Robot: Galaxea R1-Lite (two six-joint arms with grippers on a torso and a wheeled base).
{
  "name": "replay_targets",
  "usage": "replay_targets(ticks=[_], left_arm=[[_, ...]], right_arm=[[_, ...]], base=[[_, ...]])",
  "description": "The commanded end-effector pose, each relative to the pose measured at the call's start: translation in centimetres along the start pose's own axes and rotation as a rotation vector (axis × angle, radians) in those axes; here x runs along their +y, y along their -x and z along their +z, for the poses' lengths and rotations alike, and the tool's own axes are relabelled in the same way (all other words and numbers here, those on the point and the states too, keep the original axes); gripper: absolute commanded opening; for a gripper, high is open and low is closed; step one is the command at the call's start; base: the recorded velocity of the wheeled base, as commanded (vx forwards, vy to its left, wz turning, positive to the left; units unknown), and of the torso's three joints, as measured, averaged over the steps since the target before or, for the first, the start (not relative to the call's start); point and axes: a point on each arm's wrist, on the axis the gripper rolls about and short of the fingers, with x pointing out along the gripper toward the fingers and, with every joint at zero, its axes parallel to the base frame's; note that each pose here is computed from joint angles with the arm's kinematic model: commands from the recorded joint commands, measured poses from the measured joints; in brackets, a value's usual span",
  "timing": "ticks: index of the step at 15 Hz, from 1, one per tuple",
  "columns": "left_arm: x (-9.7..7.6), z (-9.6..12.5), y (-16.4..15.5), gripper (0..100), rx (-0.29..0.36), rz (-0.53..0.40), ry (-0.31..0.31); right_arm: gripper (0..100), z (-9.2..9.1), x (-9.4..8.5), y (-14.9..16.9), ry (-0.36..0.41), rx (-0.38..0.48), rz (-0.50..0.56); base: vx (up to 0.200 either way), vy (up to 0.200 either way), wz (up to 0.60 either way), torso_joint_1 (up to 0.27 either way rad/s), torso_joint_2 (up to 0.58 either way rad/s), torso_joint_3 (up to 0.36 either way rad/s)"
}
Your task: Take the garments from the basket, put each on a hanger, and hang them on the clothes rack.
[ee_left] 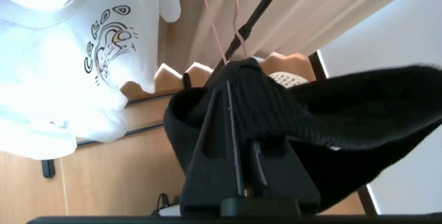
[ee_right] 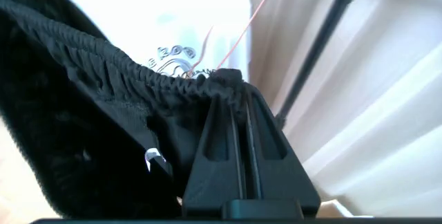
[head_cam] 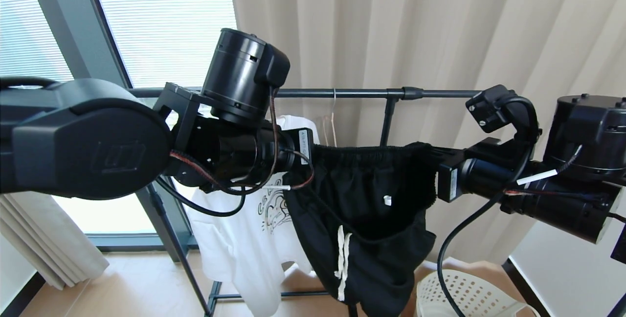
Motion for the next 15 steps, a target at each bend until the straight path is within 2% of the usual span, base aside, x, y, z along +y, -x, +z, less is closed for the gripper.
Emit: replay_targets(ticks=[1, 3, 7, 10, 11, 15], left_arm=[[0.0, -1.6, -0.3, 100, 0.027, -0.004, -0.051], [-0.1, -2.4, -0.3, 100, 0.030, -0.015, -0.093], [-0.1, -2.6, -0.6, 100, 0.026, -0.017, -0.095], [-0.3, -2.6, -1.7, 100, 0.025, -0.014, -0.092], [-0.6, -2.6, -3.0, 100, 0.016, -0.007, -0.087], [-0.7, -2.7, -3.7, 100, 0.019, -0.003, -0.084]], right_arm=[[0, 0.5, -0.6, 0.4, 0.001, -0.025, -0.026], [0, 0.6, -0.9, 0.4, 0.000, -0.029, -0.040], [0, 0.7, -1.2, 0.4, 0.011, -0.031, -0.052], [0, 0.8, -1.2, 0.4, 0.011, -0.034, -0.052], [0, 0.8, -1.3, 0.4, 0.011, -0.036, -0.054], [0, 0.3, -1.5, -0.2, 0.006, -0.015, -0.059]], base=[[0.000, 0.000, 0.00, 0.000, 0.00, 0.000], [0.000, 0.000, 0.00, 0.000, 0.00, 0.000], [0.000, 0.000, 0.00, 0.000, 0.00, 0.000], [0.000, 0.000, 0.00, 0.000, 0.00, 0.000], [0.000, 0.000, 0.00, 0.000, 0.00, 0.000], [0.000, 0.000, 0.00, 0.000, 0.00, 0.000]])
